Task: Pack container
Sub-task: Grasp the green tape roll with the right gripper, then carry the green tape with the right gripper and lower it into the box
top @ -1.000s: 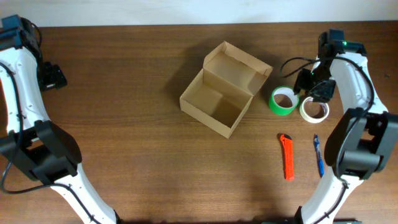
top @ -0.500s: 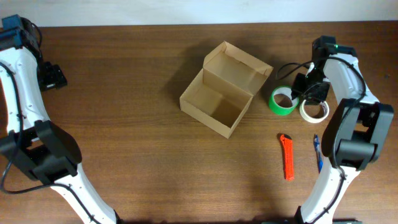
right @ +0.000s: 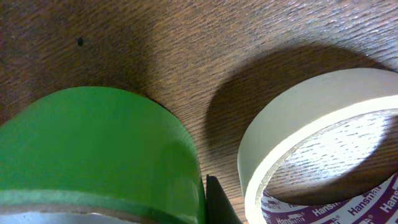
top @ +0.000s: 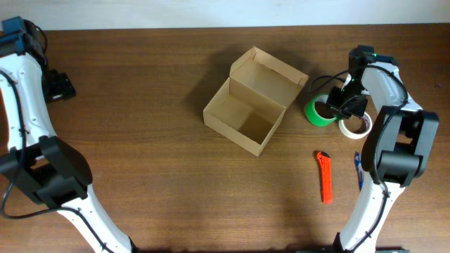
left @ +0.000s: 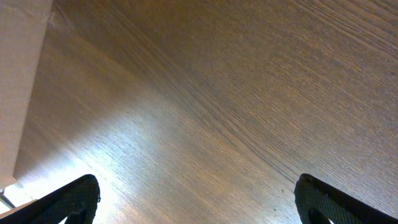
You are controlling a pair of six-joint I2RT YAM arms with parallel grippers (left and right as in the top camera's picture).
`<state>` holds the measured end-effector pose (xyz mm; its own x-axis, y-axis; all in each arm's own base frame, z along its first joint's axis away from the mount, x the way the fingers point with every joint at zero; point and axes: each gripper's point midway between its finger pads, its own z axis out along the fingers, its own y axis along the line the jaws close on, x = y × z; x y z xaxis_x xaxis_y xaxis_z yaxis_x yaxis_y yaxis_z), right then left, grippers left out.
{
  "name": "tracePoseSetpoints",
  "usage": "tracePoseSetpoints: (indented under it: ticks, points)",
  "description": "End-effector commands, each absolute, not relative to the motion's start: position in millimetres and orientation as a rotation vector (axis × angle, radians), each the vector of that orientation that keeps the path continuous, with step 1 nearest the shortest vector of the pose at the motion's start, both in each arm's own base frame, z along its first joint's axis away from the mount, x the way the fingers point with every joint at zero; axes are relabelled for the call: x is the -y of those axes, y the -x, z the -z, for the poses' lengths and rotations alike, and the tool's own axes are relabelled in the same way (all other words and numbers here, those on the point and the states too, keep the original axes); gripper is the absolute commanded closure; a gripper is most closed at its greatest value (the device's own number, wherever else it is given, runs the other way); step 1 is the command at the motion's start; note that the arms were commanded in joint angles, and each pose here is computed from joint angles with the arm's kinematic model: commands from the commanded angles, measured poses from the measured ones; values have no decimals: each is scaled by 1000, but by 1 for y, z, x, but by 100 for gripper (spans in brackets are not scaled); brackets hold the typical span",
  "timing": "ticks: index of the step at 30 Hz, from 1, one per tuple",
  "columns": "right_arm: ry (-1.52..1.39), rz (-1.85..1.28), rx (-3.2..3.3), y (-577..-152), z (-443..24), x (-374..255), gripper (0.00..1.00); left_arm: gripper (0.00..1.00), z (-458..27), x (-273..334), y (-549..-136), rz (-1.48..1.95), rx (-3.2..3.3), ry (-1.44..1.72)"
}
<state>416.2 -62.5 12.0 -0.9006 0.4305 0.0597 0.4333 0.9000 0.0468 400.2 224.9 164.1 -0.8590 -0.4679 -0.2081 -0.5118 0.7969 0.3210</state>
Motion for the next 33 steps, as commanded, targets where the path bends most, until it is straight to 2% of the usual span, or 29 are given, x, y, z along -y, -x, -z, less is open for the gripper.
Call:
tracePoseSetpoints:
  ticks: [1,4,10,13,16,19,24,29,33]
  points:
    - [670,115,3084,-435,-32,58,96,0,-160,-227,-398,-573,-2879,779]
    - [682,124,3165,-449,-76,61,96,0,-160,-227,-398,-573,-2879,779]
    - [631,160,3379,-464,-201,53,96,0,-160,-227,-398,-574,-2879,779]
    - [462,206,3474,-456,-254,26,96,0,-160,-227,-398,-573,-2879,779]
    - [203,227,3531,-442,-285,-16,96,0,-160,-227,-398,-573,-2879,779]
    - [-78,260,3548,-433,-296,-67,96,0,-160,-227,-398,-574,-2879,779]
    - [-448,233,3498,-416,-286,-150,96,0,-160,-227,-398,-573,-2879,779]
    - [-620,72,3487,-421,-264,-191,96,0,-160,-227,-398,-573,-2879,779]
    - [-633,33,3430,-429,-233,-200,96,0,-160,-227,-398,-573,-2879,779]
